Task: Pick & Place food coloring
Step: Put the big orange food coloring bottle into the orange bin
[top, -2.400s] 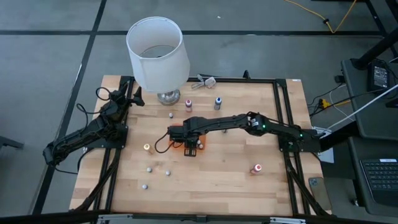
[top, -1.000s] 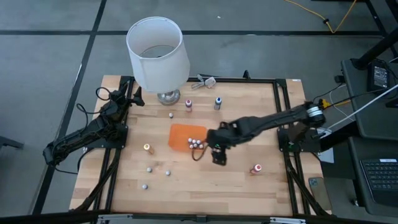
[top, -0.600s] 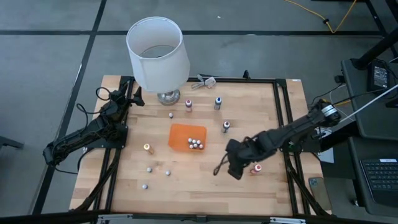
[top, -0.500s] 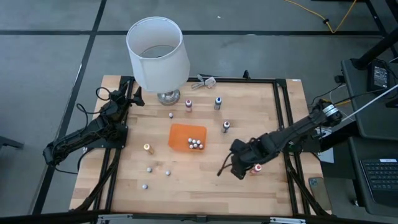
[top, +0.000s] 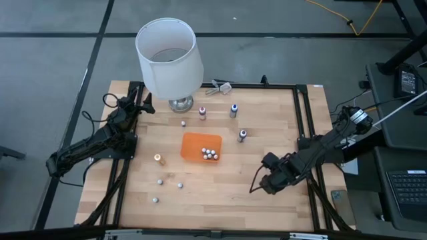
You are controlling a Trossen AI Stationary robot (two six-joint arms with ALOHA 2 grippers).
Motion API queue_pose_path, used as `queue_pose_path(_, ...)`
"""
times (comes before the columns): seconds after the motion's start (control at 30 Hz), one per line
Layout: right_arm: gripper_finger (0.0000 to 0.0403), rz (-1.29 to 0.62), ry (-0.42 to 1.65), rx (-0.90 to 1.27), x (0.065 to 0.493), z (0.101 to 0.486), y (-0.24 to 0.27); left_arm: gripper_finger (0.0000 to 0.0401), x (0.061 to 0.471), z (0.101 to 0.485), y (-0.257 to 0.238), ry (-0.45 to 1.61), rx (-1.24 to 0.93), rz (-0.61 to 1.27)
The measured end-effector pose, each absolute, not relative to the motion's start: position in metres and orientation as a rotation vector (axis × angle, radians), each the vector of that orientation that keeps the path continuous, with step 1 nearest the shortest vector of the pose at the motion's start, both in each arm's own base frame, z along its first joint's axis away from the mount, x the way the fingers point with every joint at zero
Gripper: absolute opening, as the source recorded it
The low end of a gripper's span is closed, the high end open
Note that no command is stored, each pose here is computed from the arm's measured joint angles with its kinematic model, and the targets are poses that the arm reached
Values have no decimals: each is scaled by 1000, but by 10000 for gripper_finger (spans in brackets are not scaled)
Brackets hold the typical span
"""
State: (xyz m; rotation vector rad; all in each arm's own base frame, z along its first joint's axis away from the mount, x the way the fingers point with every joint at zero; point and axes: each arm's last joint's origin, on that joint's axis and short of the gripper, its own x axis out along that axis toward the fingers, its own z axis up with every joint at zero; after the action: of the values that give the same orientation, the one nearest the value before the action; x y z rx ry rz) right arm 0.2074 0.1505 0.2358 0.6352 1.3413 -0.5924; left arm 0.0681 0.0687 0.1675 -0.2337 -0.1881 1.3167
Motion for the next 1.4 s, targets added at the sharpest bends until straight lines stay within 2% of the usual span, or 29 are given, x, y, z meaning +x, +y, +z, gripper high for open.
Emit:
queue_pose_path(0.57,320,-560,1378,674,189,209,163,391,68,167,69,-188,-234,1317)
queue_pose_path(0.77,272,-556,1378,672,189,209,164,391,68,167,69,-188,-234,1317)
queue_pose_path(1.2,130,-547,1390,658,189,211,164,391,68,168,69,-188,-234,1317)
queue_pose_path(1.4,122,-491,1411,582,193,221,162,391,68,167,69,-188,-234,1317)
